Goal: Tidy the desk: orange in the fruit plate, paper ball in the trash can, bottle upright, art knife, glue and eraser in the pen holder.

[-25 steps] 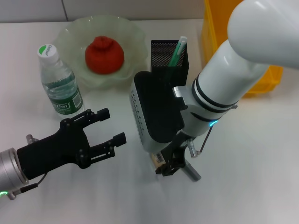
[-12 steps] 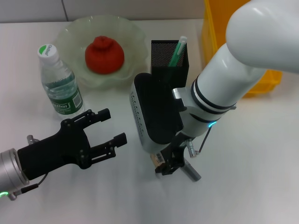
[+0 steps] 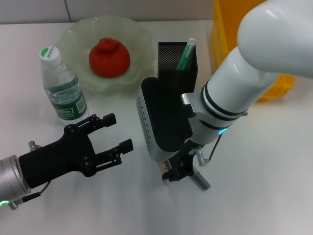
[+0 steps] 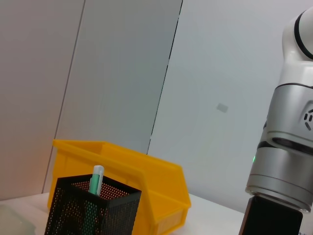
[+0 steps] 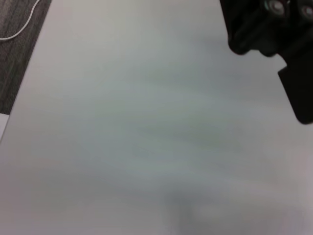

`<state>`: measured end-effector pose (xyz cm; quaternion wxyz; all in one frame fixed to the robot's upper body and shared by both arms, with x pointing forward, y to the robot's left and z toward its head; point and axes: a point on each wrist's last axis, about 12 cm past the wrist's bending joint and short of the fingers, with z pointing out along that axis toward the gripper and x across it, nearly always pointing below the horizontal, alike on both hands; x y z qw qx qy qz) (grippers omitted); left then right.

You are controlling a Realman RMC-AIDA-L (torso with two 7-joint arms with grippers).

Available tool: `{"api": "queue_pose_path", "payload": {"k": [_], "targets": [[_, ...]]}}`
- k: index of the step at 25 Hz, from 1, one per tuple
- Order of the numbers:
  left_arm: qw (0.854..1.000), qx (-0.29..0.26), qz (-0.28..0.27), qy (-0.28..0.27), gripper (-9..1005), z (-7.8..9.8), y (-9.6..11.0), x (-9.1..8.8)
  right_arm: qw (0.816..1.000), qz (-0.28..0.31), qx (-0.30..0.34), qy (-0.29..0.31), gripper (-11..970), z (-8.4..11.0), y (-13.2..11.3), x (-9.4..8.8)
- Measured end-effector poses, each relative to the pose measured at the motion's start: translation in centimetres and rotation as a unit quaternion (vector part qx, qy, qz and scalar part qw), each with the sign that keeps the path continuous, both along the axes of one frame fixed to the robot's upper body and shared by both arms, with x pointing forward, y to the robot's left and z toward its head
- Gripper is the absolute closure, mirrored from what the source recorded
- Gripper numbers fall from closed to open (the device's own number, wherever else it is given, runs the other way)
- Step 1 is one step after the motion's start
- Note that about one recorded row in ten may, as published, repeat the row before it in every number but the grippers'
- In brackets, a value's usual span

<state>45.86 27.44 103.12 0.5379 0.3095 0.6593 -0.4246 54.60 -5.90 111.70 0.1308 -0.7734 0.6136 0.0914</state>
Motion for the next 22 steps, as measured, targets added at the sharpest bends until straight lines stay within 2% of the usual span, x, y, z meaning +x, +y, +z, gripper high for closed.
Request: {"api": "queue_pose_path", "payload": {"k": [6,18,22], "targets": [[1.0,0.0,0.0,0.0,196,0.0,-0.03,0.02,1.0,-0.001,-0.001,0.0,508,-0.08,-0.06,0.01],[1.0,0.0,-0.001,-0.001,196,0.03,-0.06,0.08,1.0,-0.001,0.003,-0.001,538,-0.03,-0.09,-0.11],[1.0,0.0,-0.001,0.0,196,0.03,-0.05,0.07,1.0,-0.007,0.027,-0.001,544,0.56,-0.22,-0.47]]}}
